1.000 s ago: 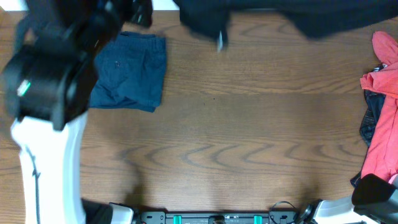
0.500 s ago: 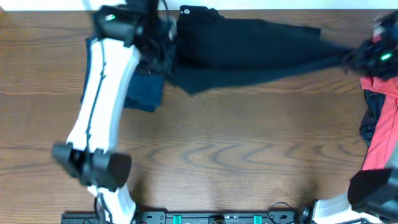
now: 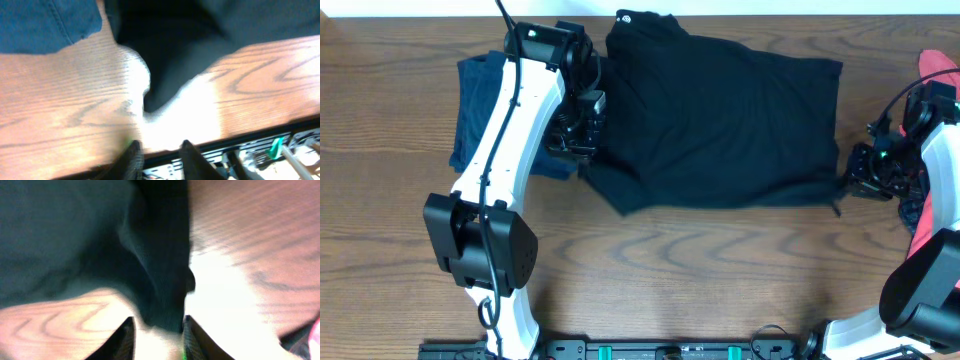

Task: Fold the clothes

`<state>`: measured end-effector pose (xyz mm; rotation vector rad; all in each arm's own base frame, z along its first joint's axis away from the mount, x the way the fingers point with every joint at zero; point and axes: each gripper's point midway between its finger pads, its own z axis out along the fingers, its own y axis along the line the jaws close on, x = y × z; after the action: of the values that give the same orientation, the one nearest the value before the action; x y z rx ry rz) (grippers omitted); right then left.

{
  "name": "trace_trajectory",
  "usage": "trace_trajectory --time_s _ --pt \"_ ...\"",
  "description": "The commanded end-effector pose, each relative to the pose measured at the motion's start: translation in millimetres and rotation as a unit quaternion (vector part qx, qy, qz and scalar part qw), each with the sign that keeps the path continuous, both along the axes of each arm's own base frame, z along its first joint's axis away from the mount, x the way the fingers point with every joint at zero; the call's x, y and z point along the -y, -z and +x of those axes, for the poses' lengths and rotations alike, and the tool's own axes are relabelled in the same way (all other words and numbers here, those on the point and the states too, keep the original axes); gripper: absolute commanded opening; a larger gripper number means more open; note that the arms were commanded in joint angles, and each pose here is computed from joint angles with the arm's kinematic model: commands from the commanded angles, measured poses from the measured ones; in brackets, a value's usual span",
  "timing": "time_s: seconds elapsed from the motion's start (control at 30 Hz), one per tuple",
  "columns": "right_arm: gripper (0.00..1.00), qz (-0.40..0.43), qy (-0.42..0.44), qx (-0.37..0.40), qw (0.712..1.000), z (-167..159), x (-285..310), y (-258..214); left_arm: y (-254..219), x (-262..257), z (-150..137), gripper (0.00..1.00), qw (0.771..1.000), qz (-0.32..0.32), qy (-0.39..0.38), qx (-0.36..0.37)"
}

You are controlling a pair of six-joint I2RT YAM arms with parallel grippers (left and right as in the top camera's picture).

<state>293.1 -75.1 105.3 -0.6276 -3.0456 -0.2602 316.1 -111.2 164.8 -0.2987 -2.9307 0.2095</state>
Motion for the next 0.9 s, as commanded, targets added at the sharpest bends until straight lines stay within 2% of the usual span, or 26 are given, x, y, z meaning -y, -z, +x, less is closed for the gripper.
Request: trace_trajectory --time_s 0.0,0.07,0.2,0.27,0.37,0.53,0.73,0.83,0.87 --pt "0.49 -0.032 0.021 -0.010 0.999 -4.7 13.8 0.0 -9.8 -6.1 -21.0 0.42 1.000 0.011 0.003 -0.028" --pt "0.58 -0.030 0.031 -0.005 0.999 -3.4 17.3 0.0 -10.1 -6.1 -21.0 0.47 1.000 0.011 0.003 -0.028" --pt "0.65 -0.038 0.063 0.021 0.997 9.3 27.5 0.0 -10.3 -6.4 -21.0 0.53 1.000 0.011 0.002 -0.027" --pt "0.63 -0.030 0.072 0.060 0.995 27.4 28.4 -2.0 -10.3 -6.0 -20.4 0.53 1.000 0.010 0.002 -0.026" --pt "0.55 -0.004 0.065 0.139 0.988 63.6 22.1 -6.4 -9.7 -1.9 -16.3 0.53 1.000 0.000 0.001 -0.018" --pt "0.54 -0.030 0.071 0.240 0.968 111.3 27.3 3.1 -21.9 11.6 -15.6 0.52 0.999 -0.041 -0.005 -0.009" --pt "0.50 -0.020 0.095 0.274 0.957 139.5 28.8 40.4 -66.1 16.6 -2.2 0.53 0.992 -0.071 -0.018 0.099" --pt "0.46 -0.016 0.089 0.288 0.953 158.7 28.2 64.5 -103.1 25.8 3.8 0.54 0.976 -0.118 -0.012 0.183" --pt "0.41 -0.015 0.094 0.299 0.950 167.5 29.3 70.8 -118.8 28.6 4.9 0.54 0.967 -0.133 -0.007 0.217"
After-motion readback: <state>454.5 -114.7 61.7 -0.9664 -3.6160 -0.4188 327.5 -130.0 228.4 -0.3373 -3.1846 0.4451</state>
